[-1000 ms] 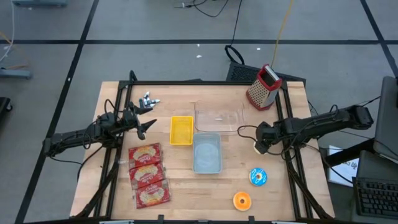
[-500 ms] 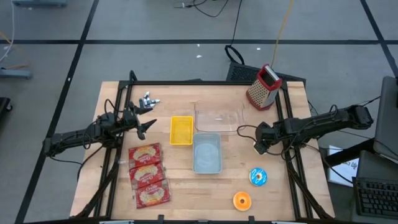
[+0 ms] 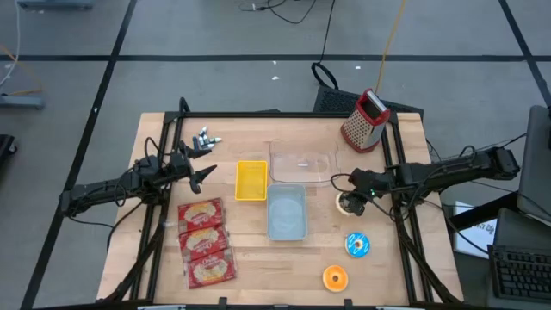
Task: Pick & Place Food Item
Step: Put the black doughnut into the yellow bin
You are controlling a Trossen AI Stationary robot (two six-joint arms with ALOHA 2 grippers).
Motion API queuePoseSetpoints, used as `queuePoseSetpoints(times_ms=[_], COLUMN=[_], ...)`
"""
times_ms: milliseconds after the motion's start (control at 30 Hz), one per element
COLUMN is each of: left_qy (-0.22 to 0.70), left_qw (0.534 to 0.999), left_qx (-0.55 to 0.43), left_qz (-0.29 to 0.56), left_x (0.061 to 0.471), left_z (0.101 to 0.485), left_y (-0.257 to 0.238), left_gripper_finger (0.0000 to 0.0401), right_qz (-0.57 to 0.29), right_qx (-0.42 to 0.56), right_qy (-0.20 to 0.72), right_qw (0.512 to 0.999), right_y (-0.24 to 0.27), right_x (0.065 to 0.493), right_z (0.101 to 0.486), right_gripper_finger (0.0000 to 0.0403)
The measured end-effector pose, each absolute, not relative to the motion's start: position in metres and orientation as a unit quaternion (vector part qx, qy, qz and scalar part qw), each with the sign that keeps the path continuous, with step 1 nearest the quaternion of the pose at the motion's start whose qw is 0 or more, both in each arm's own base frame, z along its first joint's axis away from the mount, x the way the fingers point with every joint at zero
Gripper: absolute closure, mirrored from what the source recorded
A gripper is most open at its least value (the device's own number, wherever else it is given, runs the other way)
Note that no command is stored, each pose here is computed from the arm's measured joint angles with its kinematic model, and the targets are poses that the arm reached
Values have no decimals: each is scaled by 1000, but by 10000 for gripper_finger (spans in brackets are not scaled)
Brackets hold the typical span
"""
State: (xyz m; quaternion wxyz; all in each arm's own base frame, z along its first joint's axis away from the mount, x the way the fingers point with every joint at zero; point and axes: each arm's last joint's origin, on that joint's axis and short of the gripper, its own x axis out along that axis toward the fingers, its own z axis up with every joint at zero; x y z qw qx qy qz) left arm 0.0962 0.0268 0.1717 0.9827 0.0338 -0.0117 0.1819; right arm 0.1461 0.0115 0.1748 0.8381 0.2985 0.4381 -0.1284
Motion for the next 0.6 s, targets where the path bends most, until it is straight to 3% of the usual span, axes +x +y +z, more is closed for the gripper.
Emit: queuePoseSetpoints(times_ms=[600], left_qy=[-18], left_qw=[983], left_qx=[34], left_qz=[182], left_x=[96], left_z=[173], left_y=[27], left_gripper_finger=[127], right_qz=[12], right_qx=[176], right_qy=[212], right_qw=[961], right_y=[18], right_x=[171], right_z=[217], right_gripper_finger=[356])
